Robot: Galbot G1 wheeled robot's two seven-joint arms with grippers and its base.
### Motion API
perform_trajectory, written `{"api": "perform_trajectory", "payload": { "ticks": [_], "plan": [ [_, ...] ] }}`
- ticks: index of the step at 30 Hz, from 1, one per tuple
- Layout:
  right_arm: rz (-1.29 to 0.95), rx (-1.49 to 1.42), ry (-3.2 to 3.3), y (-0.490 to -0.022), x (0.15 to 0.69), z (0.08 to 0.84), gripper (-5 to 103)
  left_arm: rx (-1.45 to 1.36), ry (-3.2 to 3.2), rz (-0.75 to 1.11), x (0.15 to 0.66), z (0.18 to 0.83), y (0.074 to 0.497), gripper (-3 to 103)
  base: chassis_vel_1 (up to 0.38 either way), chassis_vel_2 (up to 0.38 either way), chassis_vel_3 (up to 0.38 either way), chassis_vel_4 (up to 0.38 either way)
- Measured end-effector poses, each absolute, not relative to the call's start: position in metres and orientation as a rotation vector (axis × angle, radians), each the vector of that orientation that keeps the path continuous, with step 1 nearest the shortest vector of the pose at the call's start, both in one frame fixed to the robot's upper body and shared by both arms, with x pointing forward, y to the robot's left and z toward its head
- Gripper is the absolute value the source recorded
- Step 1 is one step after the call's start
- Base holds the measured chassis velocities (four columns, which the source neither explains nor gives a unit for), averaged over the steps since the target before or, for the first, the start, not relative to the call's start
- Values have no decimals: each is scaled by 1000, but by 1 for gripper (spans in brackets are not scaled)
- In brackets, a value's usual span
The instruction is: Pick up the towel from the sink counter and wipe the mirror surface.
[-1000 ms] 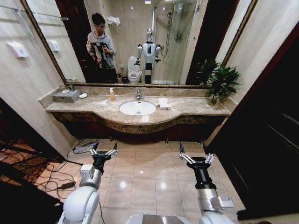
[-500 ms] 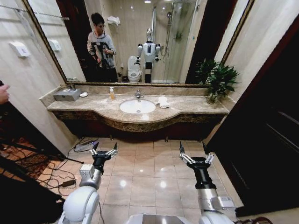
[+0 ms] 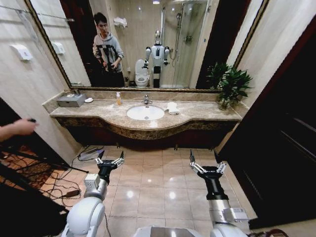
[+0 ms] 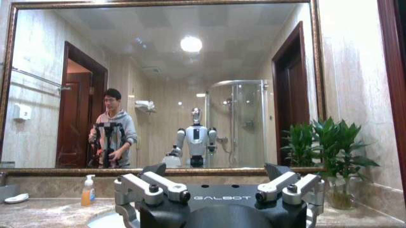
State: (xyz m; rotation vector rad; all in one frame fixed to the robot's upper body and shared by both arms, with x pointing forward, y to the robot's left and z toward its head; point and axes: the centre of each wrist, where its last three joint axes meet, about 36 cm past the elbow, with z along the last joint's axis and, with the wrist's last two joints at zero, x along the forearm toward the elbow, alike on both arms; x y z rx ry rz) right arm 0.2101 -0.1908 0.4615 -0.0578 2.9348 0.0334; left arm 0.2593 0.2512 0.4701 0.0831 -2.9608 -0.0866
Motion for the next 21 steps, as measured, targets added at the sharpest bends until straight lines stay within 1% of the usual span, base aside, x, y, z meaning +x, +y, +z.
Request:
{"api": "perform_trajectory", "payload": {
  "ticks": [21],
  "plan": [
    [33,-58,2935,-191,210,462,100,83,-2961,-87,259,470,251,100,0,0,0,0]
  ]
}}
